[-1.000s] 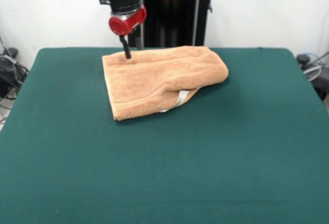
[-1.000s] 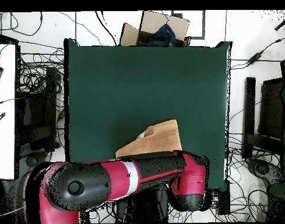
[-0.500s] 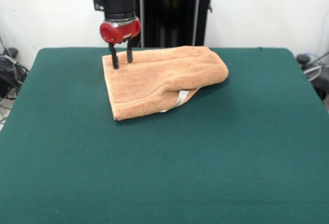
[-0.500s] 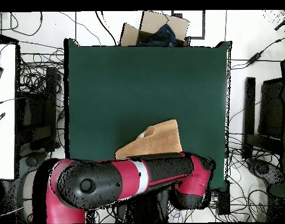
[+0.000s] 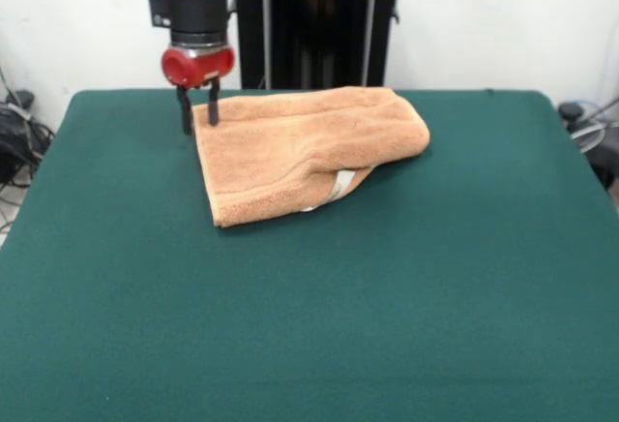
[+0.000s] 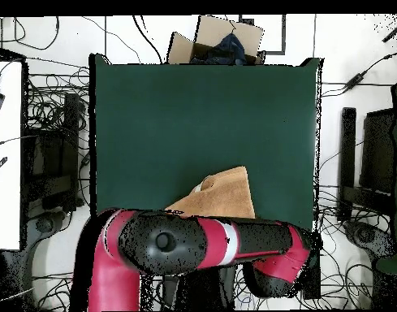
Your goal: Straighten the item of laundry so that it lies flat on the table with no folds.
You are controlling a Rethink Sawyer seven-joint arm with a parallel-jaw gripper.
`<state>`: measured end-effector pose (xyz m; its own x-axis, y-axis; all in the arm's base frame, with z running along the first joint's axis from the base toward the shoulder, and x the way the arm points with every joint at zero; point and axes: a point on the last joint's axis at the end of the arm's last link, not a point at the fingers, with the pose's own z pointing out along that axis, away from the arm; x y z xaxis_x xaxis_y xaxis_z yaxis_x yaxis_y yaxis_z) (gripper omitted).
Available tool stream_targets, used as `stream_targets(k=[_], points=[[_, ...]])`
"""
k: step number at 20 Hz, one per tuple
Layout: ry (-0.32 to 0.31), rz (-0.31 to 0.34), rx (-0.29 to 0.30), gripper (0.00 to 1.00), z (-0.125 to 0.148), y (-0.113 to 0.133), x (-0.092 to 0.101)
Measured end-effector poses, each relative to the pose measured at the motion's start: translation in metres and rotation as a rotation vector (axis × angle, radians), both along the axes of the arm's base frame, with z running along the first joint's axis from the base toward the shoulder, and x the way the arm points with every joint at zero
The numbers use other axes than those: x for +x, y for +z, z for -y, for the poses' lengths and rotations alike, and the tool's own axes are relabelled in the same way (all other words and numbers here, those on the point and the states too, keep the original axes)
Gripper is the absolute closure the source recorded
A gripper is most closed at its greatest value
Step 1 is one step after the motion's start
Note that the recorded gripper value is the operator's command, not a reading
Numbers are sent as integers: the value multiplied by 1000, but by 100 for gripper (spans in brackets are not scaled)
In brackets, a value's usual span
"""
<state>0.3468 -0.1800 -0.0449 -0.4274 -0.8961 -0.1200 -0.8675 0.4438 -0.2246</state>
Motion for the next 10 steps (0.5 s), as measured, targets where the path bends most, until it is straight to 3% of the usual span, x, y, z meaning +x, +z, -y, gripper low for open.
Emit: stream_targets(k=[3,4,10], points=[[63,-5,-10,0,8,-5,-10],[124,19,8,0,9,-5,-11],[257,70,49,0,18,-7,-15]])
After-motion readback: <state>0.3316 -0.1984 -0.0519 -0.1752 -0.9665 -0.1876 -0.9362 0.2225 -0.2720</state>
